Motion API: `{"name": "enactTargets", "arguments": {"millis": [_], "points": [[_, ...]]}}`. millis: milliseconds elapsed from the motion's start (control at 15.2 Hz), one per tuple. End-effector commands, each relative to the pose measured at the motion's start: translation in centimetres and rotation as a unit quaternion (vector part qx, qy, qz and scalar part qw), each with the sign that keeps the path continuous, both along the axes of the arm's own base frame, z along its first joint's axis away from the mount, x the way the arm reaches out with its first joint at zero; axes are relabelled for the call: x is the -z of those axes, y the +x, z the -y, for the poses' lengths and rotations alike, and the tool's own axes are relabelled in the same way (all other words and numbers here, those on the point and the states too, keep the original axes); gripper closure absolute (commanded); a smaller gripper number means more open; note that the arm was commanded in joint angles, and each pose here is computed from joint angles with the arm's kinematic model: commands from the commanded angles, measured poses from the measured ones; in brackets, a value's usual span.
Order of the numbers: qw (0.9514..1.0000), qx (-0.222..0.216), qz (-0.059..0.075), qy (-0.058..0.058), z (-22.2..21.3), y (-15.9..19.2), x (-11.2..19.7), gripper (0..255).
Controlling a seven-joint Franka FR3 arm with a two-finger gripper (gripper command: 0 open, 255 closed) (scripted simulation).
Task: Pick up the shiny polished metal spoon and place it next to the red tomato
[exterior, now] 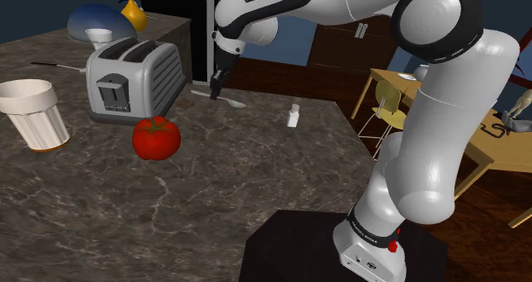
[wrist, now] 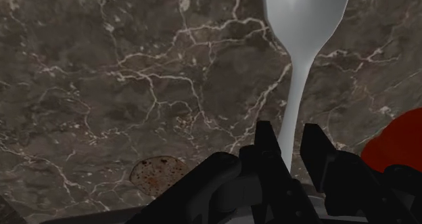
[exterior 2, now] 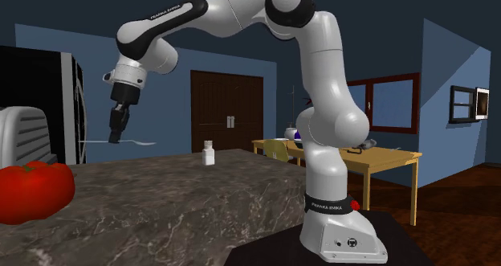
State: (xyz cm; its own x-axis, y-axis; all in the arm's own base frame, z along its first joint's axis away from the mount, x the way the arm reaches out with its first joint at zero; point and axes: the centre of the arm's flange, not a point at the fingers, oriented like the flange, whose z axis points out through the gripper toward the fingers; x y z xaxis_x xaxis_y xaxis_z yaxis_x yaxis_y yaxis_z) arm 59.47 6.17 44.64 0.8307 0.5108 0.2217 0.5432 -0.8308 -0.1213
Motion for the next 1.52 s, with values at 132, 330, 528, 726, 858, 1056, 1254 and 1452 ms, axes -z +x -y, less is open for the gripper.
{"name": "enactTargets", "arguments": {"millis": [132, 330, 528, 726, 858, 1056, 1254, 1452], "points": [[1.0000, 0.000, 0.000, 0.000, -0.1, 0.0, 2.1, 255], [1.0000, 0.000, 0.000, 0.000, -0.1, 0.0, 3.7, 255], [1.0000, 0.000, 0.000, 0.000, -0.1, 0.0, 5.3, 255], [1.0000, 0.000, 0.000, 0.000, -0.1, 0.0, 6.9, 255], [1.0000, 0.000, 0.000, 0.000, -0.1, 0.0, 7.9, 255], [1.0000, 0.000, 0.000, 0.000, -0.1, 0.0, 9.5, 255], [1.0000, 0.000, 0.000, 0.000, -0.1, 0.0, 10.0, 255], [1.0000, 0.000, 0.000, 0.000, -0.1, 0.0, 10.0, 255]]}}
